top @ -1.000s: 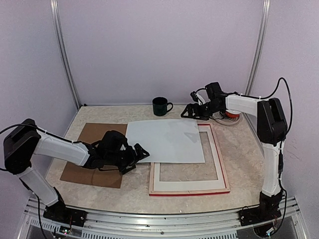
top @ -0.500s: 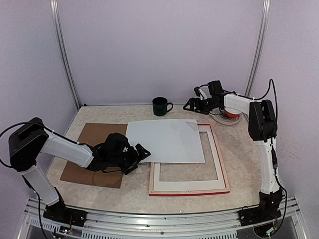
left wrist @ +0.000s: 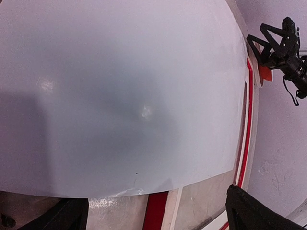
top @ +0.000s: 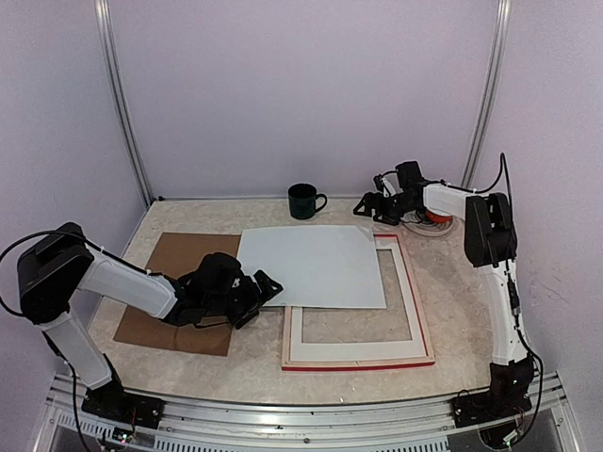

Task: Put the photo into the frame
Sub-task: Adjust the photo on the mat board.

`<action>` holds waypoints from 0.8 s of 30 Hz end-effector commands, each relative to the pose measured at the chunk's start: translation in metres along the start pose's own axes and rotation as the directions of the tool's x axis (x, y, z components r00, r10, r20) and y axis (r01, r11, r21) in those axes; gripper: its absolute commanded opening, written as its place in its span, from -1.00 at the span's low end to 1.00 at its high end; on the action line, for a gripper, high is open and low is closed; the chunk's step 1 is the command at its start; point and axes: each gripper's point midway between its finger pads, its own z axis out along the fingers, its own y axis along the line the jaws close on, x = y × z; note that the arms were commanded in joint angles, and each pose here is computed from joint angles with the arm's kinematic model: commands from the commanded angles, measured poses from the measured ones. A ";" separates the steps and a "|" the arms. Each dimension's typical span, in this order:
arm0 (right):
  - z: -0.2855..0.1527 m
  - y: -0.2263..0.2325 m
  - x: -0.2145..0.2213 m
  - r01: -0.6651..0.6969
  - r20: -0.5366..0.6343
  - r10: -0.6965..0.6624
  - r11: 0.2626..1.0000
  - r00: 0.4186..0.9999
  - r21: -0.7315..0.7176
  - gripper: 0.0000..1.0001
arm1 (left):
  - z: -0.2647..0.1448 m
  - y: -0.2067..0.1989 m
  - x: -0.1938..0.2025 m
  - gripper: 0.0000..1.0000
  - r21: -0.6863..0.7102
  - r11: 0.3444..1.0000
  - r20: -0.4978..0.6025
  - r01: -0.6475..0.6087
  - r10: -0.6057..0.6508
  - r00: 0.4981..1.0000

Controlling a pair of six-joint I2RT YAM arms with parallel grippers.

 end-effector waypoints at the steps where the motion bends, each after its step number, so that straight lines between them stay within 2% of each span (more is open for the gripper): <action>1: 0.011 -0.003 0.006 -0.018 -0.039 0.016 0.999 0.999 -0.035 0.82 | -0.001 0.024 0.004 0.97 -0.074 0.997 0.001 -0.011 0.012 1.000; 11: 0.015 -0.011 0.017 -0.033 -0.075 0.031 0.999 0.997 -0.021 0.79 | -0.004 0.026 -0.001 0.96 -0.074 0.997 0.027 -0.004 0.006 1.000; 19: 0.010 0.015 0.025 -0.058 -0.110 0.040 0.984 0.993 -0.168 0.71 | -0.011 0.023 -0.012 0.95 -0.075 0.997 0.070 -0.010 0.015 0.997; 24: -0.002 0.027 0.027 -0.062 -0.108 0.040 0.976 0.993 -0.207 0.69 | -0.011 0.020 -0.017 0.95 -0.069 0.997 0.083 -0.021 0.026 0.996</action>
